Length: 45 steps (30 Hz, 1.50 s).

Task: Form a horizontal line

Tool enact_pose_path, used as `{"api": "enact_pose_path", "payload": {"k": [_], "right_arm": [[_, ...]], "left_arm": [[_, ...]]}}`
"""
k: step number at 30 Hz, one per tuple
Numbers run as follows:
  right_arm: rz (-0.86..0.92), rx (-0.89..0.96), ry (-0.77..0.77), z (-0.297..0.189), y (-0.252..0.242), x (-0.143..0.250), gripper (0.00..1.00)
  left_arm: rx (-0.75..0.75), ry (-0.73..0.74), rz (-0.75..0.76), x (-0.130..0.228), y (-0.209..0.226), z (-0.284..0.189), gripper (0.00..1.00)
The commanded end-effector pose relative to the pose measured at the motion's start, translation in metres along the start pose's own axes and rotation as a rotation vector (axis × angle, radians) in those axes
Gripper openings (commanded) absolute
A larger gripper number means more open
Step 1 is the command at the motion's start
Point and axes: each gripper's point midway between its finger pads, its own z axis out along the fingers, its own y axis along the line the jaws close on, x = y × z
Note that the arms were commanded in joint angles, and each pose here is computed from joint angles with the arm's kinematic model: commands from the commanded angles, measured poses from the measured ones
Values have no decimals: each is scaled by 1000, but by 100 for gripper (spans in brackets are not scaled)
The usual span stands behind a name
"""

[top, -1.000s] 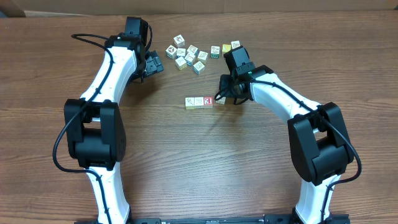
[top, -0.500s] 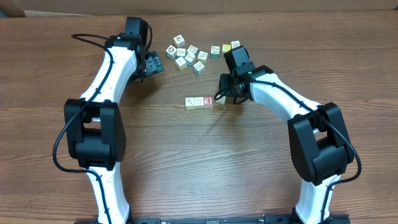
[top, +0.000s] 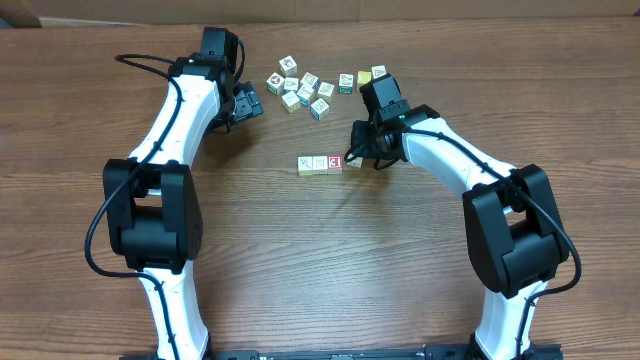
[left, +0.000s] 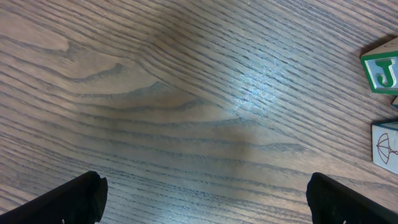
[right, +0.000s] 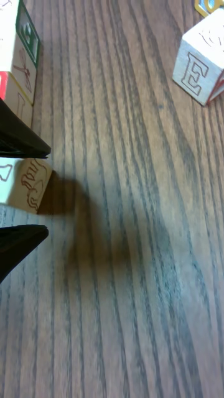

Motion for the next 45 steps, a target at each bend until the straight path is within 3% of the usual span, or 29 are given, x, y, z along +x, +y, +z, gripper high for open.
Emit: {"api": "enact_pose_path", "payload": {"k": [1, 14, 20, 24, 45], "right_arm": [[5, -35, -16, -12, 7, -4, 32], [9, 69, -113, -14, -10, -23, 31], [9, 74, -109, -14, -11, -22, 19], [7, 59, -86, -13, -9, -17, 18], [7, 17, -24, -12, -3, -4, 18]], "left_arm": [[16, -10, 19, -2, -9, -4, 100], [16, -10, 19, -2, -9, -4, 100], [16, -10, 19, -2, -9, -4, 100], [16, -10, 19, -2, -9, -4, 100], [16, -10, 19, -2, -9, -4, 100]]}}
